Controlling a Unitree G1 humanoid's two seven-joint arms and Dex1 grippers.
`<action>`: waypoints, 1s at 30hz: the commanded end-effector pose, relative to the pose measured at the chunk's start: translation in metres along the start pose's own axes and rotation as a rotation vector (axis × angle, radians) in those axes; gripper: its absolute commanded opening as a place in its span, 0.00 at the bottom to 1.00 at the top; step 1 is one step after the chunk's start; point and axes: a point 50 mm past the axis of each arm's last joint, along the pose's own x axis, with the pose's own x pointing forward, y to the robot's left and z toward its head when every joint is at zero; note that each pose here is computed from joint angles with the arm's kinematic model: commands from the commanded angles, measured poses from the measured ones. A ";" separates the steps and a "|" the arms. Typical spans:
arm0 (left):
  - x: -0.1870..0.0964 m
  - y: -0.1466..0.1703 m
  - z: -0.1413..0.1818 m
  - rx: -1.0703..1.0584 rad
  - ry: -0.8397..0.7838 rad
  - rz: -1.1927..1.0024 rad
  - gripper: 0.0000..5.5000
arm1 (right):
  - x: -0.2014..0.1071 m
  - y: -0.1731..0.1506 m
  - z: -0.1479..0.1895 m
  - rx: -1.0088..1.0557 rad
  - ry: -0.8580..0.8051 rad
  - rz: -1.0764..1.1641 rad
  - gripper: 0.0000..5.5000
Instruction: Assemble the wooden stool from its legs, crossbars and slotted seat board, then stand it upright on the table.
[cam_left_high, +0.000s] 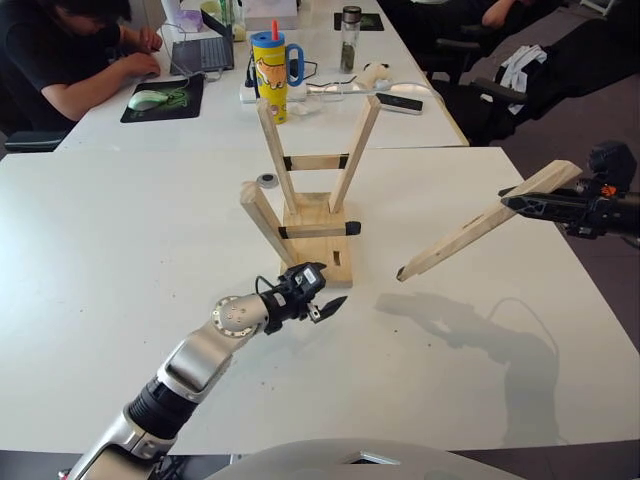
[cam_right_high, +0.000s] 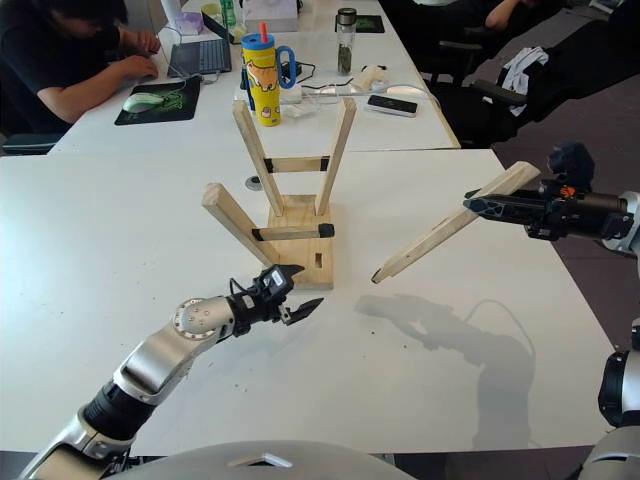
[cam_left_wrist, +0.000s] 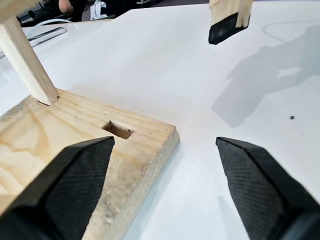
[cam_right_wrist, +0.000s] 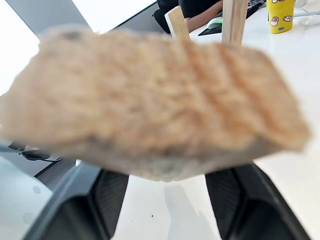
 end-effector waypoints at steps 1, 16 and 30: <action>0.015 0.005 -0.007 0.045 0.077 0.033 0.68 | 0.010 -0.003 0.001 -0.011 -0.002 0.037 0.38; -0.025 0.015 -0.079 0.013 0.425 -0.157 0.68 | 0.070 0.005 0.018 -0.191 -0.087 0.228 0.38; -0.030 0.004 -0.074 -0.023 0.363 -0.232 0.68 | 0.131 0.008 0.001 -0.367 0.011 0.285 0.38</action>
